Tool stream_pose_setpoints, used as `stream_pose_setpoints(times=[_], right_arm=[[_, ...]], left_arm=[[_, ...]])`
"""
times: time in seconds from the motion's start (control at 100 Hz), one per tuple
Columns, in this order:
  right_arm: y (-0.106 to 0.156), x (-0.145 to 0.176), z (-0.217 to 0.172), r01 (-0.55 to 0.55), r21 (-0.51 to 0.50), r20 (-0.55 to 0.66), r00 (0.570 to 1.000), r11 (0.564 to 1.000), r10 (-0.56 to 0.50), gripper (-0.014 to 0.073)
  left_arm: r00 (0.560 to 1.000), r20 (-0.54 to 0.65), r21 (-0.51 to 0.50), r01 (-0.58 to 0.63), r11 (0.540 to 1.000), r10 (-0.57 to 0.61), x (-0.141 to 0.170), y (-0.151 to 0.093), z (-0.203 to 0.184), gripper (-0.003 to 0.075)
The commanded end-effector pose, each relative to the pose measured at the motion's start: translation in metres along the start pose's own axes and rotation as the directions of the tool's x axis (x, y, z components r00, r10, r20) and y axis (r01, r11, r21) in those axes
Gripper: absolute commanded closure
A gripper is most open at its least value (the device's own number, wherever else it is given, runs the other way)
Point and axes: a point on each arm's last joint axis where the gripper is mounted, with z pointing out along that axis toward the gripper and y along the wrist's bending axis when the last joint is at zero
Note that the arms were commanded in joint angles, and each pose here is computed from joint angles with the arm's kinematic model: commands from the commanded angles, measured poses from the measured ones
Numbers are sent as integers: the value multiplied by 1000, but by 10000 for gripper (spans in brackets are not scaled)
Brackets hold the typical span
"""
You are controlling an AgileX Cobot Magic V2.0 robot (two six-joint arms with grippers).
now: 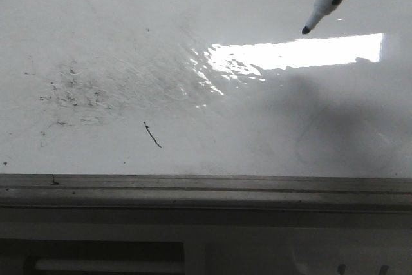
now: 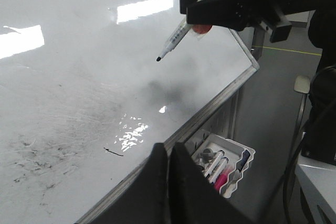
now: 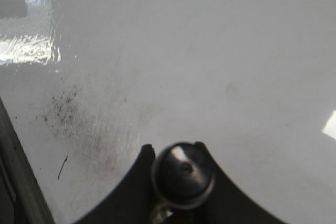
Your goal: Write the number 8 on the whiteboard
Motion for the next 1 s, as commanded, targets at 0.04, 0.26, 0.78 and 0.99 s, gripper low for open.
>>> stream_pose_setpoints(times=[0.04,0.26,0.78,0.99], right_arm=[[-4,-14,5,32,18,97,995,999,-34,638],[-6,-13,5,34,30,91,995,999,-37,638],[-19,-1,13,22,104,12,1000,994,-23,638],[-17,12,26,-15,84,-54,998,996,19,638]], left_arm=[[998,65,-39,20,999,-18,-13,3,0,741],[996,71,-35,56,998,-54,-13,3,0,741],[982,82,-16,173,985,-171,-14,2,0,741],[982,82,-16,173,985,-171,-14,2,0,741]])
